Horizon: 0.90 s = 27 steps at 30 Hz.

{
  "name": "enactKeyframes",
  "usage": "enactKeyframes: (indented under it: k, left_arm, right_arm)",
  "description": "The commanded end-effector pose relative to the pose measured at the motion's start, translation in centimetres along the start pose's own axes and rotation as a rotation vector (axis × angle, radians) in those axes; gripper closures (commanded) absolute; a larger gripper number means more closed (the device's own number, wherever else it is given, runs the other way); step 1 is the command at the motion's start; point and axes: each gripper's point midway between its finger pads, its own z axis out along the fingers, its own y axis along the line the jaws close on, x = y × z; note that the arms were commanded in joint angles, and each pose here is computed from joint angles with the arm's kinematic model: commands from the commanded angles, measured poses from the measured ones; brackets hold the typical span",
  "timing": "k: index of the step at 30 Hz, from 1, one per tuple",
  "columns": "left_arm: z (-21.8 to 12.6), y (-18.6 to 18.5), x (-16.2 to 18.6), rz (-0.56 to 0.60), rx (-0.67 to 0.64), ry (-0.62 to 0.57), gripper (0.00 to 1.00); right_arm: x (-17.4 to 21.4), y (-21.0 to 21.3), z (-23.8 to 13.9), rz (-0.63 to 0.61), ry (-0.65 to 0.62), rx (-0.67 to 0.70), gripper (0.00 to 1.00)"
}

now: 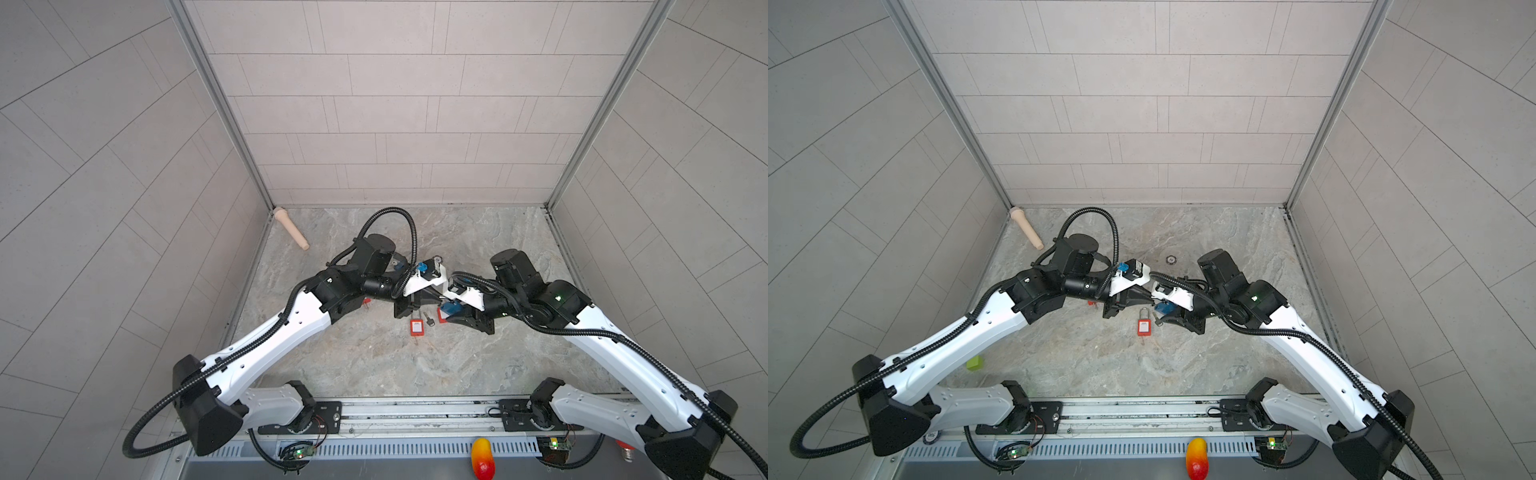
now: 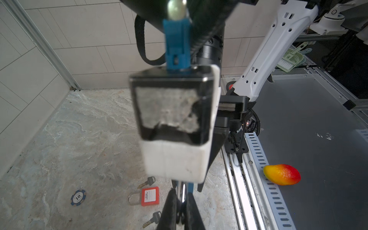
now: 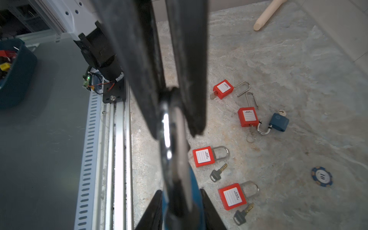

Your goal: Lock with the key

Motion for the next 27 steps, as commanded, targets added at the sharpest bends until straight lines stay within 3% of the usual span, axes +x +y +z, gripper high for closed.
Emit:
enactKeyframes:
  k: [1, 6, 16, 24, 27]
  left_arm:
    - [-1.5, 0.5, -3.2, 0.030, -0.028, -0.139, 1.00]
    - [-1.7, 0.1, -3.9, 0.022, -0.006, -0.194, 1.00]
    - [-1.6, -0.6, -4.4, 0.005, 0.040, -0.243, 1.00]
    - [-1.7, -0.7, -3.9, 0.004, 0.030, -0.237, 1.00]
    - [-1.5, -0.7, -3.7, 0.003, 0.032, -0.233, 1.00]
  right_arm:
    - [0.4, -0.2, -1.3, 0.003, -0.010, 0.080, 0.59]
    - [0.9, -0.4, -2.1, 0.026, -0.064, 0.160, 0.50]
    - [-0.3, -1.4, -2.1, 0.001, -0.116, 0.198, 0.50]
    - [-1.8, -0.9, -2.2, -0.032, -0.156, 0.150, 0.69]
    - [-2.5, -0.5, -2.5, -0.041, -0.174, 0.131, 0.71]
